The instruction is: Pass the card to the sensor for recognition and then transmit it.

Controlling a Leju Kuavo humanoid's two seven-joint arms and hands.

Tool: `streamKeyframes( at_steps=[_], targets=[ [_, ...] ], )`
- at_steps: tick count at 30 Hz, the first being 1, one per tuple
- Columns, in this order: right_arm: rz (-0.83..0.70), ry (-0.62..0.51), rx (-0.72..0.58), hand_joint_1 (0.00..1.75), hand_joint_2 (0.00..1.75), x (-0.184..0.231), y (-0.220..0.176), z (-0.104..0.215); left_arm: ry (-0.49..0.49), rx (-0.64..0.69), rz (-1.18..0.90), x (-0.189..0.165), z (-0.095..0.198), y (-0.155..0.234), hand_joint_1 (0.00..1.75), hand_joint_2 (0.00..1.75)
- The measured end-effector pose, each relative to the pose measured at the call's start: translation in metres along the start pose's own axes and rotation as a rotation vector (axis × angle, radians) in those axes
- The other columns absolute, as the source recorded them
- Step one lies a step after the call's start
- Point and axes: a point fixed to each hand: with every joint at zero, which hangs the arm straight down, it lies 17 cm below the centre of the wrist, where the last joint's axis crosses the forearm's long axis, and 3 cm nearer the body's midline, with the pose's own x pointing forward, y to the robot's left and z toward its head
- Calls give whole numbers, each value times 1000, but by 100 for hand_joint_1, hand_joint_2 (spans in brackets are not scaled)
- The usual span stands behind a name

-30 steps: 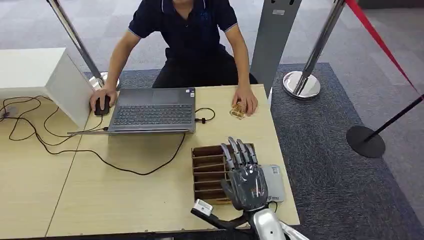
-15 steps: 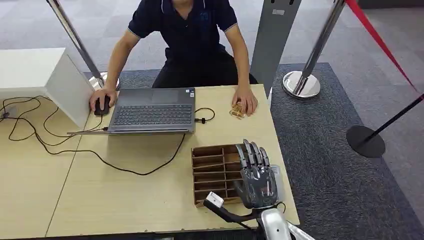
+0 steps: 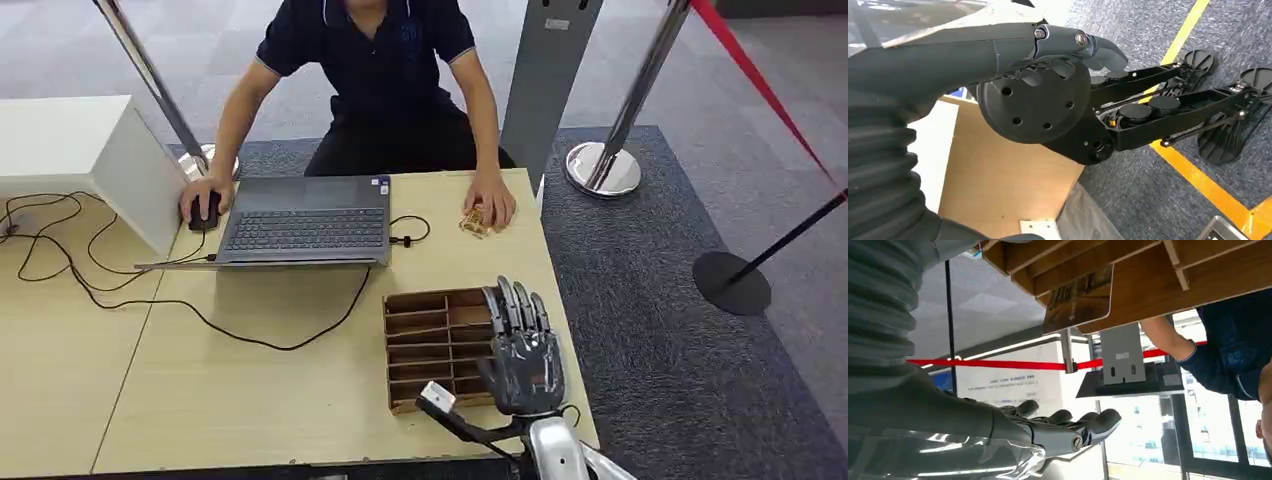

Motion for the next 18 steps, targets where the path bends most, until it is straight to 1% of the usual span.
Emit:
streamKeyframes(
  at_steps=[7, 18],
  targets=[
    [22, 13, -30, 0, 175, -9, -8, -6, -2, 0, 0, 0, 0, 0, 0, 175],
    [37, 18, -40, 0, 175, -15, -12, -8, -10, 0, 1, 2, 0, 0, 0, 175]
  ],
)
